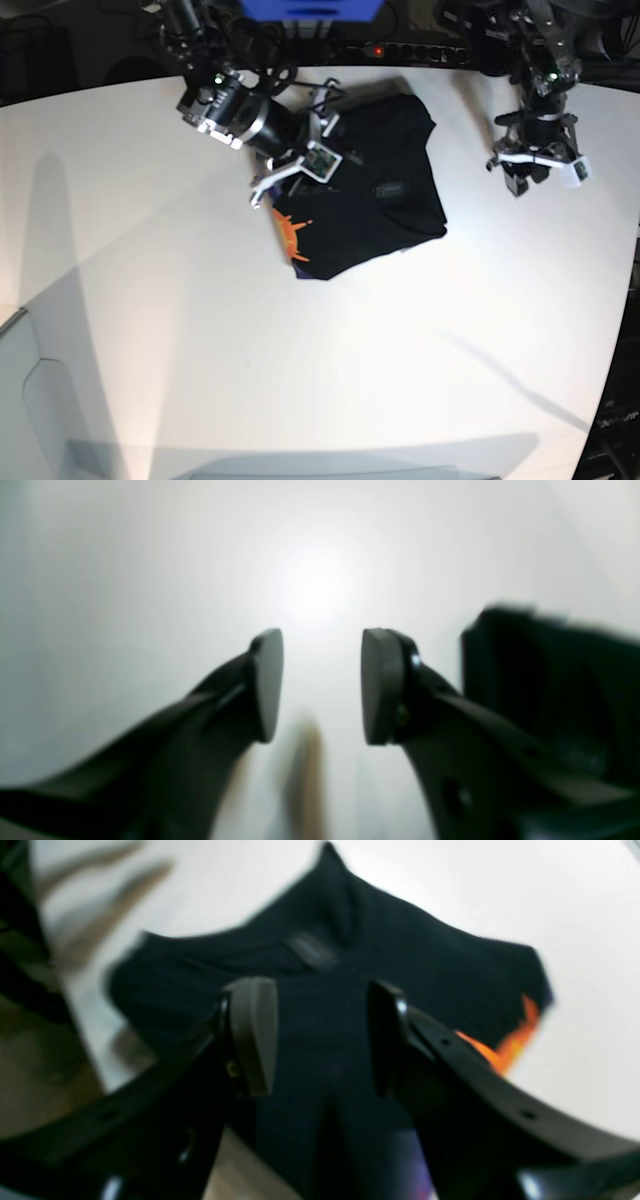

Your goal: Fold the T-shirt properly

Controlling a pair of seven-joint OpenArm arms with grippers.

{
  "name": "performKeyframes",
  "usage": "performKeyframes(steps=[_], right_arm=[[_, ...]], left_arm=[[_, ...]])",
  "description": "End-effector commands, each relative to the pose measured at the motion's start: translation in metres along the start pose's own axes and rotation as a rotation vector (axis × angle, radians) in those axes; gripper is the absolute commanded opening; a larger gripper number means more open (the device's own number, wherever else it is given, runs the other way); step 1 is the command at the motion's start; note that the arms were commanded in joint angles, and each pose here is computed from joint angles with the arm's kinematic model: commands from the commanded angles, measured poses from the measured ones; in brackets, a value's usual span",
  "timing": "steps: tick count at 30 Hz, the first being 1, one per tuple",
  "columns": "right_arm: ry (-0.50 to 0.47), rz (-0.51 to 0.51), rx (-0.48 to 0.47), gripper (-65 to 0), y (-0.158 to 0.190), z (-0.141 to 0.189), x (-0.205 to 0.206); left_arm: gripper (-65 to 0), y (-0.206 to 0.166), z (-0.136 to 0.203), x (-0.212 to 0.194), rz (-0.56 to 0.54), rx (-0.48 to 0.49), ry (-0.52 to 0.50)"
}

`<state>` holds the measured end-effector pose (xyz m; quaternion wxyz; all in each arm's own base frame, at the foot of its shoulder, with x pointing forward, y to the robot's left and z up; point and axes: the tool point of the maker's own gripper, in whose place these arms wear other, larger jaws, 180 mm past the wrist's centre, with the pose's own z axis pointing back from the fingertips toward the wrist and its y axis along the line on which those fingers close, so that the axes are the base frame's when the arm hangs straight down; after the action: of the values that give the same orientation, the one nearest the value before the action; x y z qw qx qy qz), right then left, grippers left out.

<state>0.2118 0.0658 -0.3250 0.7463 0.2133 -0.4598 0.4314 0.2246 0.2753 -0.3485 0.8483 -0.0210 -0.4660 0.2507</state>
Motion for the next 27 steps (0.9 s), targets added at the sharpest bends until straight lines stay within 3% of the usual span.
performKeyframes(steps=[1,4,9,17,27], right_arm=[[-0.059,0.004,-0.005,-34.6,-0.003,0.003,0.016],[-0.046,-0.004,-0.029,-34.6,-0.012,0.006,0.01],[-0.033,-0.016,-0.059,-34.5,-0.022,0.009,0.004],[-0.015,-0.02,-0.079,-34.5,-0.029,0.012,-0.002],[-0.008,-0.022,-0.077,-34.5,-0.027,0.012,-0.004]], left_arm=[[-33.9,-0.018,0.002,0.01,-0.005,-0.043,-0.04],[-30.4,-0.056,0.003,0.011,-0.015,-0.131,-0.05],[-30.2,-0.108,-0.005,0.002,-0.023,-0.261,-0.023],[-30.2,-0.114,-0.031,-0.024,0.042,-0.248,0.061],[-30.4,-0.136,-0.045,-0.052,0.039,-0.289,0.139]])
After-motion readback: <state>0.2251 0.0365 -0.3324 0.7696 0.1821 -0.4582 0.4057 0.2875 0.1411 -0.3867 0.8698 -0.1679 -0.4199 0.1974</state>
